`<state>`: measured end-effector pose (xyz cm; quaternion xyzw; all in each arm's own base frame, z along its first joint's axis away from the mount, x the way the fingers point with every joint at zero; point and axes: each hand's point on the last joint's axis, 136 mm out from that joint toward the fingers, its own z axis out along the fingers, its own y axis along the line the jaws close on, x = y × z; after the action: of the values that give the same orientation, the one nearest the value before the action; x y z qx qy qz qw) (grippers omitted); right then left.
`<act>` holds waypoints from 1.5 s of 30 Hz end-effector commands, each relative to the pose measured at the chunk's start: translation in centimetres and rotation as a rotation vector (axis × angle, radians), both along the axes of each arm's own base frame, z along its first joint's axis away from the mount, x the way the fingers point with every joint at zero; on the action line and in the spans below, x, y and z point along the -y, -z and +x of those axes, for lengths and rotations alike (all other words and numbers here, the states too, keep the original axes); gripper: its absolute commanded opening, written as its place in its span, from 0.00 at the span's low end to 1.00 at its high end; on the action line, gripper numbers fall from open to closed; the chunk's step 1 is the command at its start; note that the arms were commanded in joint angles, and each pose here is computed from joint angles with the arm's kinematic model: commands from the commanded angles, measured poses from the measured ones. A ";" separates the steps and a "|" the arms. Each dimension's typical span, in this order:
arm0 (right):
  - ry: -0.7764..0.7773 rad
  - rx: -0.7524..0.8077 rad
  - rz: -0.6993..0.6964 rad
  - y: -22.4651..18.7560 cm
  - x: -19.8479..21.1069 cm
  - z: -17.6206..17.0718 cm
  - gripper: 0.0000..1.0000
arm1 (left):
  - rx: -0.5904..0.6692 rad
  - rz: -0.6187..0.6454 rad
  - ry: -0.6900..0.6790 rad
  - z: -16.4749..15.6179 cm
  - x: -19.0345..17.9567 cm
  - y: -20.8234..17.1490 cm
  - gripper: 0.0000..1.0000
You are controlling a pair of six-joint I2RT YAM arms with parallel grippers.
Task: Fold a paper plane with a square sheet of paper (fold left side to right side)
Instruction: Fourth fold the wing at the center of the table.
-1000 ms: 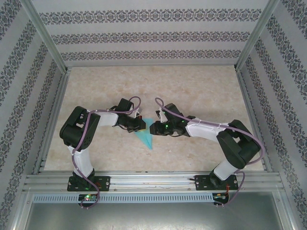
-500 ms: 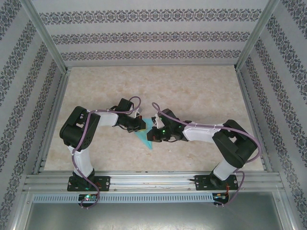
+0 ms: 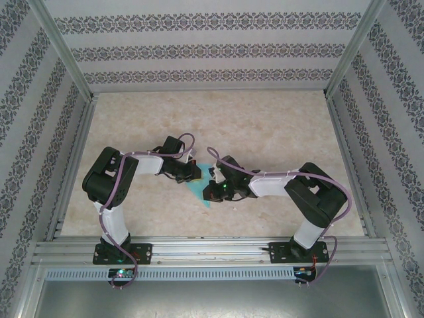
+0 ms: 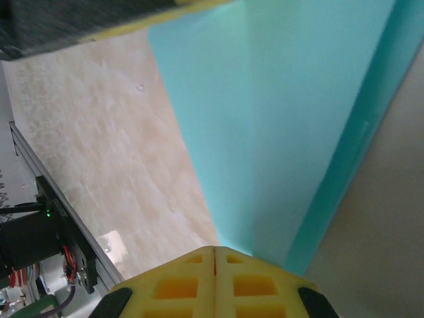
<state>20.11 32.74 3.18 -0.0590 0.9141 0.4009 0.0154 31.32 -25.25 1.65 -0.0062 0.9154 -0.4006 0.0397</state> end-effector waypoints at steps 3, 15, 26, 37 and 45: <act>-0.010 -0.034 -0.026 1.1 0.4 -1.2 0.00 | -0.087 0.170 -0.021 -2.2 -2.5 4.8 0.00; -0.027 -0.060 -0.058 1.8 0.6 -2.1 0.00 | -0.091 0.174 -0.023 -2.1 -2.6 4.9 0.00; -0.039 -0.073 -0.065 2.1 0.5 -2.6 0.00 | -0.093 0.175 -0.024 -2.1 -2.6 4.9 0.00; -0.037 -0.083 -0.082 2.7 0.9 -2.8 0.00 | -0.095 0.176 -0.026 -2.1 -2.7 4.9 0.00; -0.034 -0.106 -0.095 3.3 1.2 -3.3 0.00 | -0.093 0.178 -0.027 -2.0 -2.7 4.9 0.00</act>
<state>18.59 32.56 1.67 -0.0630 0.9213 0.3837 -0.0092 31.32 -25.24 1.65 -0.0065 0.9155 -0.4004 0.0396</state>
